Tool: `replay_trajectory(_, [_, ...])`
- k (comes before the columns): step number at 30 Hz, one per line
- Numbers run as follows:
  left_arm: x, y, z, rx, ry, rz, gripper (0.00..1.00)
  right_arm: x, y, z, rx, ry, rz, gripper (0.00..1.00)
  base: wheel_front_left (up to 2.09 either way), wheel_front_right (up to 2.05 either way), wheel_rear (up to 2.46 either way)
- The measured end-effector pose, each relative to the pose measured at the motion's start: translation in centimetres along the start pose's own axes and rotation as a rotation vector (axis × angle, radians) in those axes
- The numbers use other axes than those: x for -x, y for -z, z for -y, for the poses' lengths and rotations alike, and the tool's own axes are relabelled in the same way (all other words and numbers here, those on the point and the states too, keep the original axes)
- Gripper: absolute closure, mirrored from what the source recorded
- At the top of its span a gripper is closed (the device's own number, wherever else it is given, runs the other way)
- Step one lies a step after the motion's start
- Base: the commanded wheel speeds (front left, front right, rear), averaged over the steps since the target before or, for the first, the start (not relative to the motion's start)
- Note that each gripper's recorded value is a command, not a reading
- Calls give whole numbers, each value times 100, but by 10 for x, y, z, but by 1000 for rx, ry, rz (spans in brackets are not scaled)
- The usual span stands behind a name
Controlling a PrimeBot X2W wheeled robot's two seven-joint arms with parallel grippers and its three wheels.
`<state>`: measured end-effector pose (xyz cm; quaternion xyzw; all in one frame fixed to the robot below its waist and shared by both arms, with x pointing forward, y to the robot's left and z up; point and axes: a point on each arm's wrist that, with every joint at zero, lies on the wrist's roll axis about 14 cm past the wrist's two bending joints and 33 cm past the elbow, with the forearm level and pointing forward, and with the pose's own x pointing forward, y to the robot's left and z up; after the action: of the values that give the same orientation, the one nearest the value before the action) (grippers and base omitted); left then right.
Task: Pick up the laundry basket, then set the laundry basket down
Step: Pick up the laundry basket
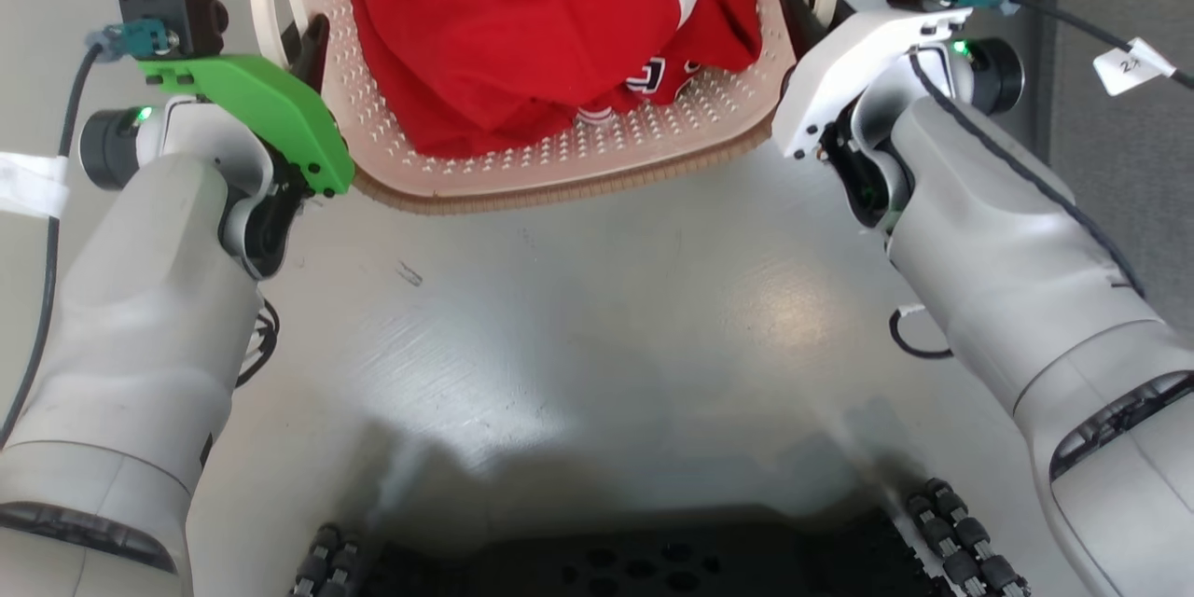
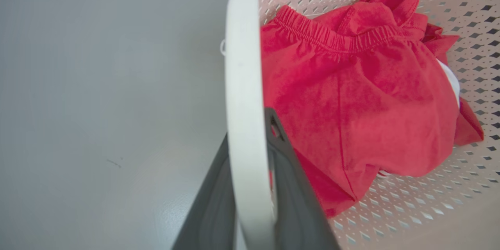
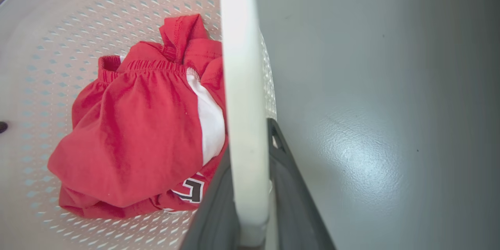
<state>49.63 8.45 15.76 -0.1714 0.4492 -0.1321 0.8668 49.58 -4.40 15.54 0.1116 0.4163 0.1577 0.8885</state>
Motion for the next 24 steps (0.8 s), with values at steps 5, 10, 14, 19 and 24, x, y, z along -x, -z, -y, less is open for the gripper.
replay_trajectory(5, [10, 2, 3, -12, -4, -11, 100, 13, -1, -5, -12, -1, 1, 100, 0, 0, 0])
replay_trajectory(10, [22, 2, 10, -18, -2, -14, 100, 28, -2, -9, -37, 7, 4, 100, 0, 0, 0])
replay_trajectory(14, [32, -2, 16, -18, 1, -6, 100, 40, -8, -13, -36, 4, 17, 100, 0, 0, 0])
replay_trajectory(19, [44, -4, 23, -24, 6, -8, 100, 54, -13, -17, -45, 5, 26, 100, 0, 0, 0])
replay_trajectory(24, [60, -1, 29, -33, 2, -20, 100, 72, -13, -24, -55, 4, 20, 100, 0, 0, 0])
